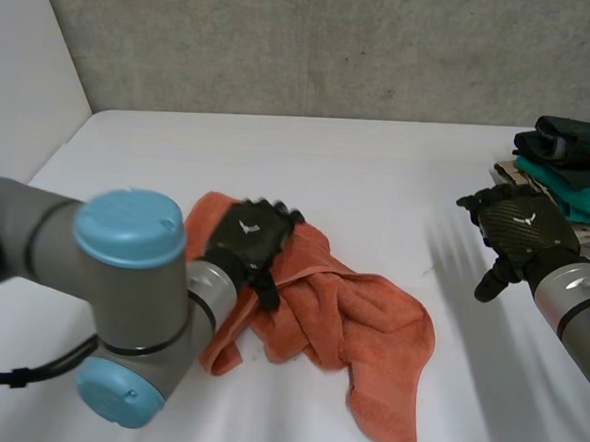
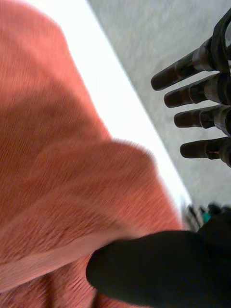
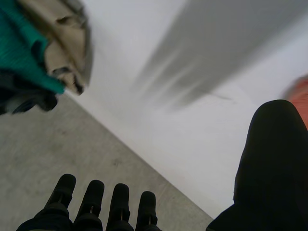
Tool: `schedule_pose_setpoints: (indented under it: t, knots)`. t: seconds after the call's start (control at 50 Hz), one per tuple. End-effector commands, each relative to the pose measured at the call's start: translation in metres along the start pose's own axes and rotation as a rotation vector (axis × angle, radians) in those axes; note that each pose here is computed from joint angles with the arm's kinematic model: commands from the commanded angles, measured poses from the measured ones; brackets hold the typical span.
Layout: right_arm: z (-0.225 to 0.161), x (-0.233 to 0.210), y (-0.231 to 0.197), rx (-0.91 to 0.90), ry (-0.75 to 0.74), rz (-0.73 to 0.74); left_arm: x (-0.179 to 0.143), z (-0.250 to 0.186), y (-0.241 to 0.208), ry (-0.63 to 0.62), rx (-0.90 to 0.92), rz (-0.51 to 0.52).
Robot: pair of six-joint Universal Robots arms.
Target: Fold the laundry.
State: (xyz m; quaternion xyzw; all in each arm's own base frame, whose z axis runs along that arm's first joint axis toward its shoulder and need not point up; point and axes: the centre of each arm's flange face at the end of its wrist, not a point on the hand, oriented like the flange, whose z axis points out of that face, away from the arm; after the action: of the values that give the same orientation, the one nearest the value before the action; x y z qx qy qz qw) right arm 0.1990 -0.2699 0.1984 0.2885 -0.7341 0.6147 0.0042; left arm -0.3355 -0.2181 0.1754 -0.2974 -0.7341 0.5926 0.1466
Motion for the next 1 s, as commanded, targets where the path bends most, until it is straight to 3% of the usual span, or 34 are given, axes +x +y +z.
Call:
schedule_pose_setpoints:
  t: [0.02,0.18,0.36,0.66,0.88,1.0]
  knots:
    - [-0.006,-0.001,-0.003,-0.077,-0.038,0.164,-0.033,-0.032,-0.040,-0.176,0.080,-0.026]
    - [-0.009,-0.006,-0.004,-0.187,-0.100,0.322,-0.040,-0.064,-0.014,-0.199,0.003,-0.053]
    - [0.016,-0.020,0.018,-0.297,-0.196,0.443,-0.039,-0.069,0.038,-0.201,-0.170,-0.201]
    - [0.038,-0.072,0.035,-0.340,-0.268,0.360,-0.037,-0.041,0.078,-0.197,-0.296,-0.211]
    - [0.049,-0.085,0.023,-0.219,-0.228,0.261,-0.067,-0.012,0.054,-0.311,-0.153,-0.221]
    - [0.056,-0.094,0.020,-0.212,-0.251,0.234,-0.090,-0.020,0.013,-0.361,-0.035,-0.127]
